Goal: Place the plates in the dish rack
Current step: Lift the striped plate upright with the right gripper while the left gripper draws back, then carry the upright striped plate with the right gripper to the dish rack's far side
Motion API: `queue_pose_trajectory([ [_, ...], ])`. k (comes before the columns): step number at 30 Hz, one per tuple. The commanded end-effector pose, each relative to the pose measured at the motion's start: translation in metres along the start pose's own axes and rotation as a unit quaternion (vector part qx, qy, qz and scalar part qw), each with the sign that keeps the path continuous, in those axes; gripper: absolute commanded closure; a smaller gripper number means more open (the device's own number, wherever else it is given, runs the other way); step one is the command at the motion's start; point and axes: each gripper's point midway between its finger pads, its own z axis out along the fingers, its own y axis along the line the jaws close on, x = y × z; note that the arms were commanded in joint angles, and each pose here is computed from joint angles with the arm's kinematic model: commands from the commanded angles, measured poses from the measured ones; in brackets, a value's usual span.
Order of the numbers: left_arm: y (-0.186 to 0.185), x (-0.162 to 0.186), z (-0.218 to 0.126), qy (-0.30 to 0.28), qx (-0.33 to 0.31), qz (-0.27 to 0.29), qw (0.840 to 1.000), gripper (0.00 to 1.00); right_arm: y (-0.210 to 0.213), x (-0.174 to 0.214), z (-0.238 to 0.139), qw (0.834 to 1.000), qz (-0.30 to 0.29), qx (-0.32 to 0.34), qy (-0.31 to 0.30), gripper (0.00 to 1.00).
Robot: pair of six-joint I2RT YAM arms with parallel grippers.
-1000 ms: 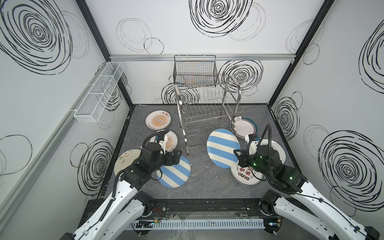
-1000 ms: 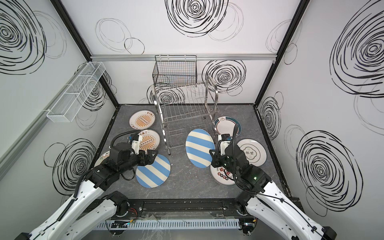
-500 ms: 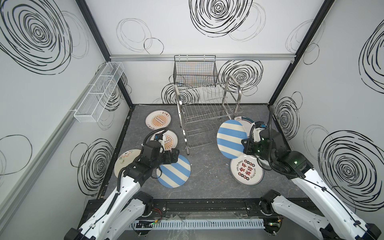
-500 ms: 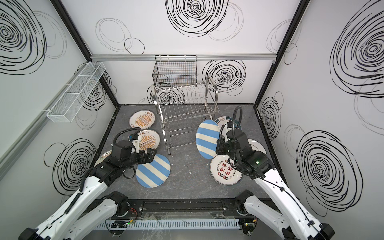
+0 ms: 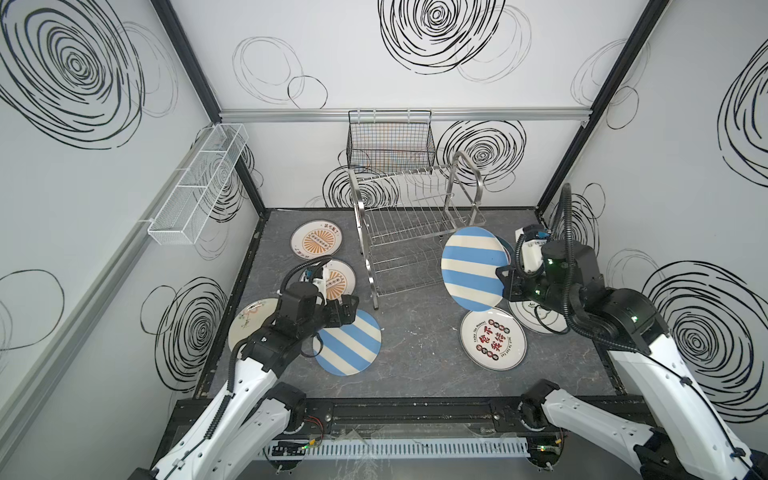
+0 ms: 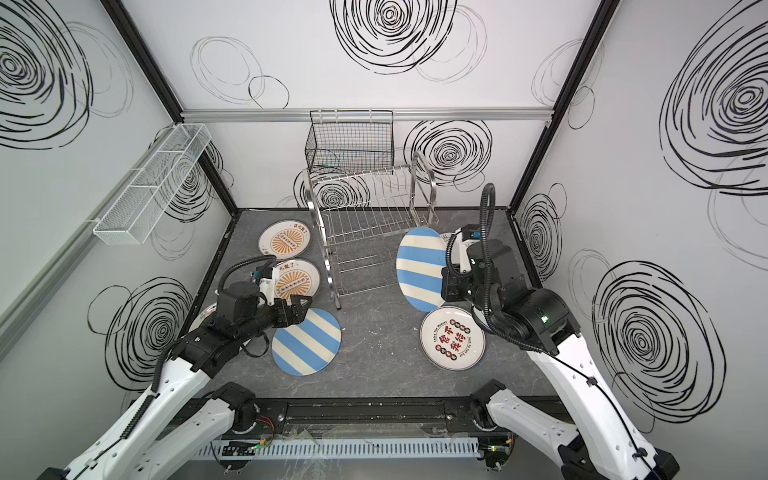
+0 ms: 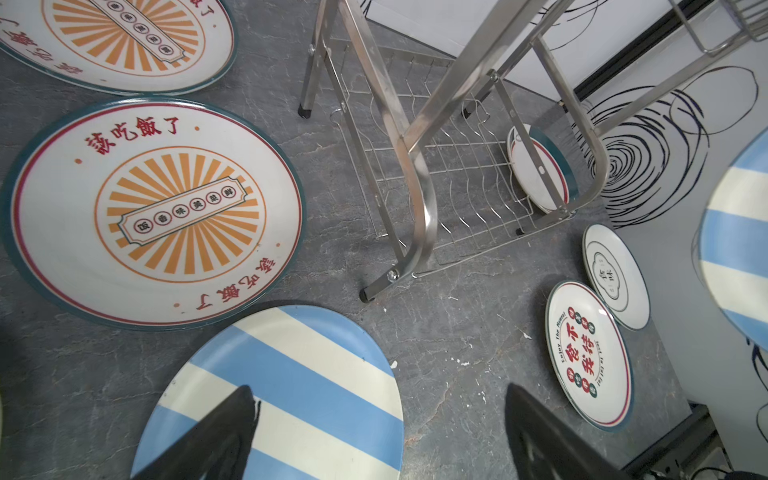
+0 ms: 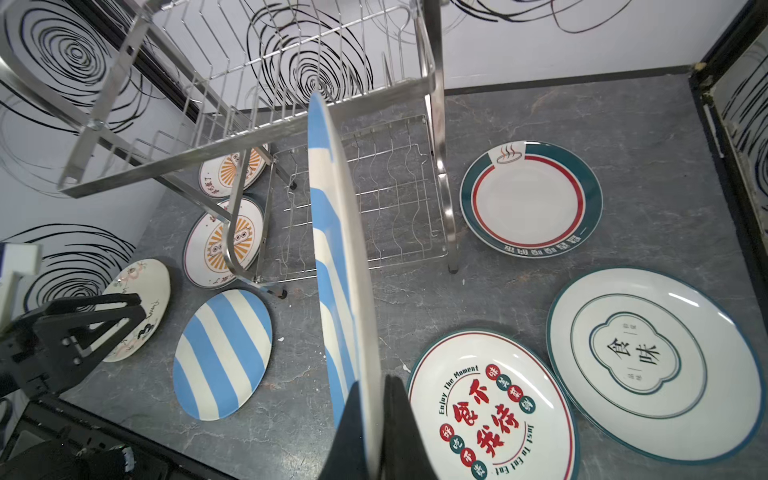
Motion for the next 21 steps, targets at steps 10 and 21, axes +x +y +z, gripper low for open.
queue_pose_trajectory([
  [10,-0.026,-0.018,-0.002,-0.003,0.045,0.058,0.997,0.04,0.024,-0.038,-0.041,0.998,-0.008,-0.047,-0.034,1.00],
  [21,-0.032,-0.011,-0.001,-0.028,0.087,0.085,0.992,0.04,0.056,-0.111,-0.049,0.989,-0.015,-0.081,-0.120,1.00],
])
